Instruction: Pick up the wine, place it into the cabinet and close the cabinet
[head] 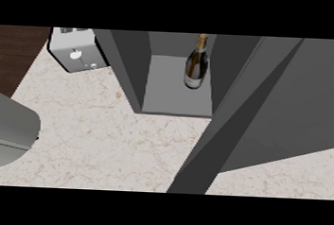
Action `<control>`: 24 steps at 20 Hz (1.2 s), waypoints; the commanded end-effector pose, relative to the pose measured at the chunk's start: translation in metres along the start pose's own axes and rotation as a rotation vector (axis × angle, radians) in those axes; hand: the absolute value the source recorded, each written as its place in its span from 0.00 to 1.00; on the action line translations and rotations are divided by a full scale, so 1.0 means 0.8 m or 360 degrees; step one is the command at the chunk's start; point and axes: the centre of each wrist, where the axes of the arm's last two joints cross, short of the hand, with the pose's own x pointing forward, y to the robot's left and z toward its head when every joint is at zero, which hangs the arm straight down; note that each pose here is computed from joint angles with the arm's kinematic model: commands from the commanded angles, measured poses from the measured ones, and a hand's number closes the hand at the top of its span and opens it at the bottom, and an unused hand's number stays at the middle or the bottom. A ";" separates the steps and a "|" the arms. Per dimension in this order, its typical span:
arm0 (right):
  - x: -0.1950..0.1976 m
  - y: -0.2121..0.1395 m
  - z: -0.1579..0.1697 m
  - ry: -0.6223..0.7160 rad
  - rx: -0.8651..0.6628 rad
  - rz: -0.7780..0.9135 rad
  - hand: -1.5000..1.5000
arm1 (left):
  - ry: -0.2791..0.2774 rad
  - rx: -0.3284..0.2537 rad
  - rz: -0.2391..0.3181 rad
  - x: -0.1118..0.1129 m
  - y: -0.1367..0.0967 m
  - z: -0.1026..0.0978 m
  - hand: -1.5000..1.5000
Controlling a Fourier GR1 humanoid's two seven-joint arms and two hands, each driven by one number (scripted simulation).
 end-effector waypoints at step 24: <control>-0.021 -0.098 -0.219 0.0050 -0.0405 0.0371 1.00 | 0.0064 -0.0104 0.0020 0.062 0.064 -0.016 0.00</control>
